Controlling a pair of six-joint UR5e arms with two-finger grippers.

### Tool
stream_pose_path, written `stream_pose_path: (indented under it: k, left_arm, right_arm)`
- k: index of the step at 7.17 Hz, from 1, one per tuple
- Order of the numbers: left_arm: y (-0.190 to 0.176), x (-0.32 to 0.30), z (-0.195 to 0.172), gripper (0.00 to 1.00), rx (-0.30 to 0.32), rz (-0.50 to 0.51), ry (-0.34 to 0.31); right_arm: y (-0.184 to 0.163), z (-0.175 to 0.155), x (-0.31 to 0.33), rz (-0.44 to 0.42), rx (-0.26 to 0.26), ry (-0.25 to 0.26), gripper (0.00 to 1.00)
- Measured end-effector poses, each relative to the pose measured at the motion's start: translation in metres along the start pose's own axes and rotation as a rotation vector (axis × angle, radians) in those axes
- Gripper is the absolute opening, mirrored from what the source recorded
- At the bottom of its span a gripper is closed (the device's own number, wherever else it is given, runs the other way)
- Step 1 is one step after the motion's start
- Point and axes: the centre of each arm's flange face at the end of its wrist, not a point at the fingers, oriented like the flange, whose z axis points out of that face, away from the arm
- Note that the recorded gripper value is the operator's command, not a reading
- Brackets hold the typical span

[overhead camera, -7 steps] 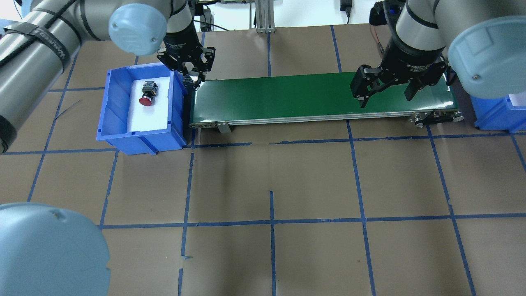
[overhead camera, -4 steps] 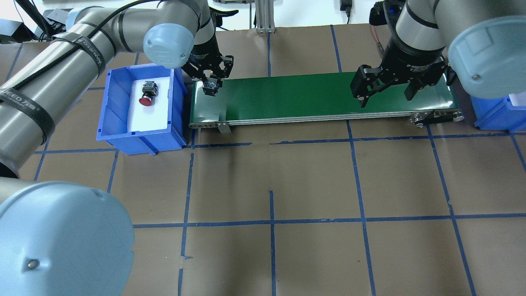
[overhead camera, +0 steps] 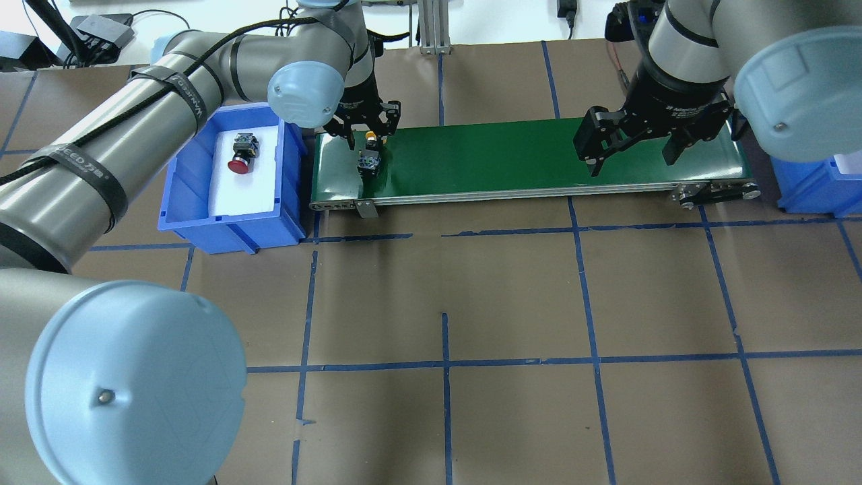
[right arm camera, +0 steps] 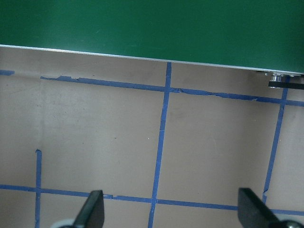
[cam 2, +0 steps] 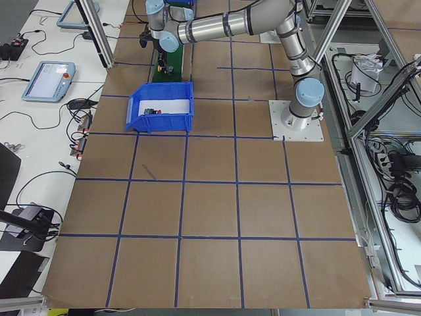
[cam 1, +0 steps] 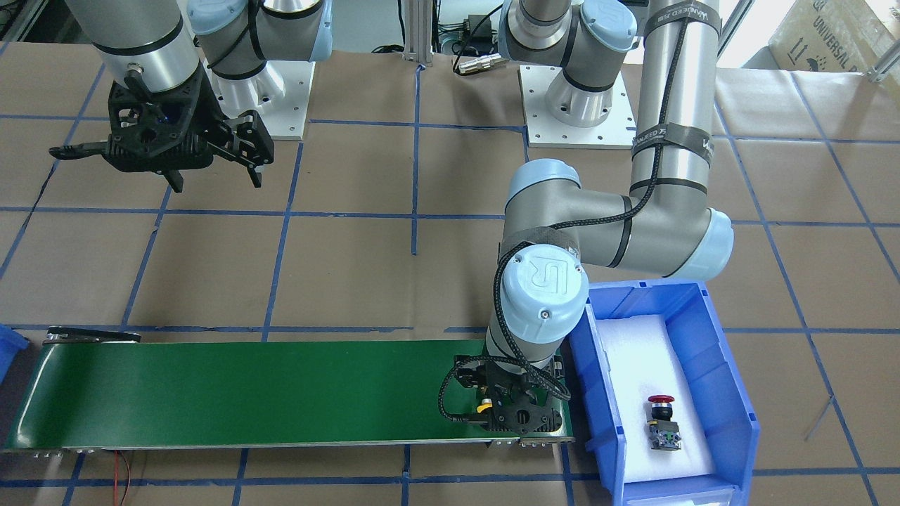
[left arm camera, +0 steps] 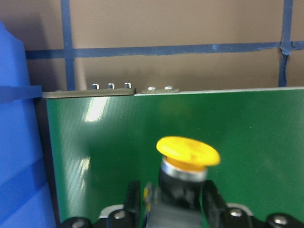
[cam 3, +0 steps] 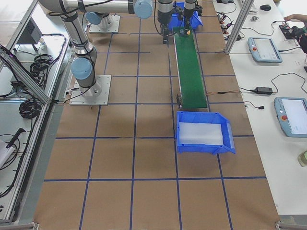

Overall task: Transport two buttons from left to right
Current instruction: 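Carry the yellow button onto the green conveyor belt with the left gripper, then open the left gripper and move it back over the bin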

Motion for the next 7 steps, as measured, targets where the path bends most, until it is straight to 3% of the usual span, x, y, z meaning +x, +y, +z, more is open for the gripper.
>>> stream_pose_path:
  k: [3,5,7]
  left_arm:
    - [-0.008,-0.024,-0.029,1.00,0.045,0.002,0.004]
    - [-0.019,-0.107,-0.060,1.00,0.063,-0.020,0.002]
    - [-0.025,-0.202,-0.061,1.00,0.052,-0.062,-0.004]
  right_arm:
    - [0.000,0.000,0.000,0.000,0.000,0.000,1.00]
    - [0.000,0.000,0.000,0.000,0.000,0.000,1.00]
    - [0.000,0.000,0.000,0.000,0.000,0.000,1.00]
